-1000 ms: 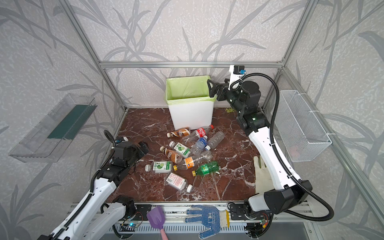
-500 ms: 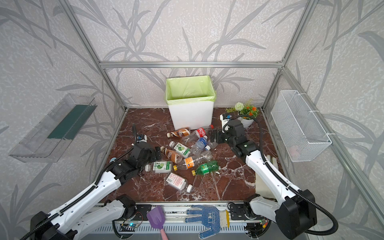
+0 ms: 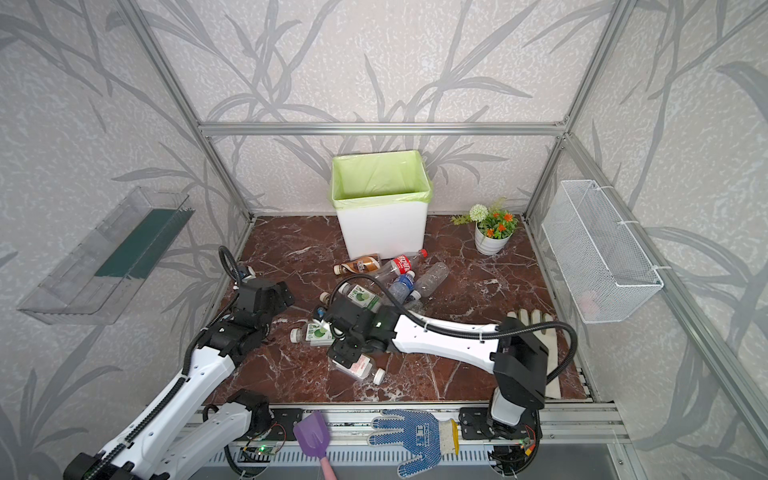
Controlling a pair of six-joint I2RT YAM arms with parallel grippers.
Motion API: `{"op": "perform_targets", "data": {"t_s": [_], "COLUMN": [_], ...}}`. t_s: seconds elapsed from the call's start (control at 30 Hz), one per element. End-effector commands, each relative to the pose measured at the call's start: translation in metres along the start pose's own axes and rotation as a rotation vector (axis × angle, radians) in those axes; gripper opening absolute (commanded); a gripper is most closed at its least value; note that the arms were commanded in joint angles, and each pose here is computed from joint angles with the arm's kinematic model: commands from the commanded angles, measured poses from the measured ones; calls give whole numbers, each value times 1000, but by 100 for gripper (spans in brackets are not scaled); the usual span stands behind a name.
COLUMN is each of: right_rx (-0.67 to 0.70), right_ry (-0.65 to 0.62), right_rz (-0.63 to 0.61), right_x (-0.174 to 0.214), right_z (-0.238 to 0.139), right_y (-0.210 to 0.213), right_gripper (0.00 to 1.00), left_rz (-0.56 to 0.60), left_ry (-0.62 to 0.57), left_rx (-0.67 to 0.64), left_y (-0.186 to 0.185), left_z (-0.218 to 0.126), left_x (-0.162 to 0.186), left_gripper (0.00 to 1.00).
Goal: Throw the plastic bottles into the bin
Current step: 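Reach the right gripper across the pile and grasp a red-labelled clear bottle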
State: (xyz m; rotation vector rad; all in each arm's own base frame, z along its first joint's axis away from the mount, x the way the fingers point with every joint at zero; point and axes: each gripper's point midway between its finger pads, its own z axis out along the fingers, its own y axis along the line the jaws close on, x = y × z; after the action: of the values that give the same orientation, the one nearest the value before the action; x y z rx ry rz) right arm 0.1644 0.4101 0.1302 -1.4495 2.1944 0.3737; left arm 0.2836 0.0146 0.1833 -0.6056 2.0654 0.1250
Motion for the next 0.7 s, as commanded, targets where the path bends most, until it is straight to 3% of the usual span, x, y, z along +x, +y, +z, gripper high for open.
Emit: {"op": "perform_targets", "data": {"t_s": [0.0,0.17,0.53,0.67], "right_rx": [7,21,14,3], "right_ry": [190,297,398,411], "right_rz": [-66,-82,-77,-66], "right_x": [35,55,69,67], "right_z": [13,42,68,72], "right_y": [6,10,14,17], "right_gripper": [85,84,80,72], "left_rz": [0,-18,-25,-14], "left_ry": [-27,-10,0,5], "left_rx": [-2,22,17,11], "left_y": [2,-1,6,8], "left_z": [-5,-2,-3,-4], "left_x": [-16,-10,-1,1], "left_gripper": [99,99,99,99]}}
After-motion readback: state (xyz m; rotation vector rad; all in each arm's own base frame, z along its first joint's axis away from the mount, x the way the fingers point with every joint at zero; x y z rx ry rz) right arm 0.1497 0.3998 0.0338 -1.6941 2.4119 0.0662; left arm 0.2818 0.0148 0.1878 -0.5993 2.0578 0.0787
